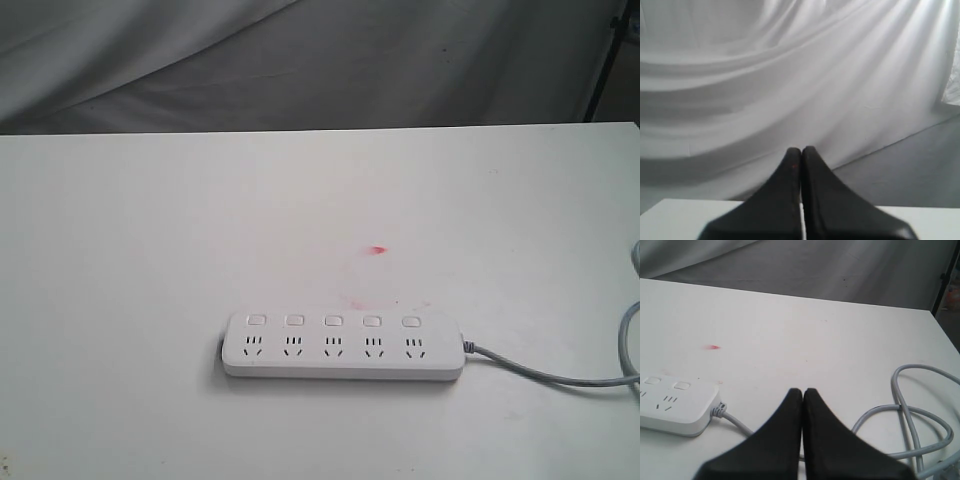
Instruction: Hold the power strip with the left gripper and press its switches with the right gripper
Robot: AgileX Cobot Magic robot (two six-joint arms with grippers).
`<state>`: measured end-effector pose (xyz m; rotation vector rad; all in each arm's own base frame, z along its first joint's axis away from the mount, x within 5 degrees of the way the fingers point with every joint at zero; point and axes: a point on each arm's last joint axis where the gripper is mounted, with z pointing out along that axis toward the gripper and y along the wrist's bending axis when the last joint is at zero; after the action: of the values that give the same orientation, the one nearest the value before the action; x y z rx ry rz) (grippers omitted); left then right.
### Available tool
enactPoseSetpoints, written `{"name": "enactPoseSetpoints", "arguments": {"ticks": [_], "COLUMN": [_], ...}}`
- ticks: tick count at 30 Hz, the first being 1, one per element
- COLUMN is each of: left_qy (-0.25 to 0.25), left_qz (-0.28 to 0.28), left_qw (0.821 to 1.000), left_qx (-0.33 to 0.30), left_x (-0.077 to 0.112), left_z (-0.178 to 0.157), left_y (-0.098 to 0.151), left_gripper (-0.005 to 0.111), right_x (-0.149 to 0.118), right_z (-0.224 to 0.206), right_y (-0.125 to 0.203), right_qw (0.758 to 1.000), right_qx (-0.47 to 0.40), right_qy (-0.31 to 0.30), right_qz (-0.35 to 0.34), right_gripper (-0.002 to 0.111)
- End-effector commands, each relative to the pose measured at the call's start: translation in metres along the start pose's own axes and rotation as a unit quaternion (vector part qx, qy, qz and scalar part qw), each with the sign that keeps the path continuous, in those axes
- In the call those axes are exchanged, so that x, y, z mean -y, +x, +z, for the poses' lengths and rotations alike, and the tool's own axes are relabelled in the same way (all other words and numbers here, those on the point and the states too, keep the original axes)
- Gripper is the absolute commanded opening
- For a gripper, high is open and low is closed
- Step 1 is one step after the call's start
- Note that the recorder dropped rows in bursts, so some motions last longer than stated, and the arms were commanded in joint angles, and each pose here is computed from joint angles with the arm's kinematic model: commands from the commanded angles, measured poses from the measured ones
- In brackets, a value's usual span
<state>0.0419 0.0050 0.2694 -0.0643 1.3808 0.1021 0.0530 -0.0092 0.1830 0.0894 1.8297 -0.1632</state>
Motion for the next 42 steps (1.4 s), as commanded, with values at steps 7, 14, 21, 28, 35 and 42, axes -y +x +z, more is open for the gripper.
{"name": "enactPoseSetpoints", "arguments": {"ticks": [7, 14, 21, 28, 35, 42], "left_qy": [0.000, -0.008, -0.027, -0.027, -0.030, -0.030], "left_qz": [-0.027, -0.019, -0.047, -0.048, -0.048, -0.048], "left_qw": [0.997, 0.995, 0.992, 0.990, 0.981, 0.981], "left_qx": [-0.068, -0.098, -0.116, -0.129, -0.184, -0.183], "left_x": [0.001, 0.001, -0.001, -0.001, -0.001, -0.001], "left_z": [0.003, 0.002, 0.001, 0.000, -0.003, -0.003], "left_y": [0.046, 0.064, 0.070, 0.072, 0.082, 0.082], "left_gripper": [0.000, 0.000, 0.000, 0.000, 0.000, 0.000], "right_x": [0.000, 0.000, 0.000, 0.000, 0.000, 0.000], "right_z": [0.000, 0.000, 0.000, 0.000, 0.000, 0.000], "right_y": [0.001, 0.001, 0.001, 0.001, 0.001, 0.001], "right_qw": [1.000, 1.000, 1.000, 1.000, 1.000, 1.000], "right_qx": [0.002, 0.002, 0.002, 0.002, 0.002, 0.002], "right_qy": [-0.002, -0.002, -0.002, -0.002, -0.002, -0.002], "right_qz": [-0.003, -0.003, -0.003, -0.003, -0.003, -0.003], "right_gripper": [0.000, 0.000, 0.000, 0.000, 0.000, 0.000]}}
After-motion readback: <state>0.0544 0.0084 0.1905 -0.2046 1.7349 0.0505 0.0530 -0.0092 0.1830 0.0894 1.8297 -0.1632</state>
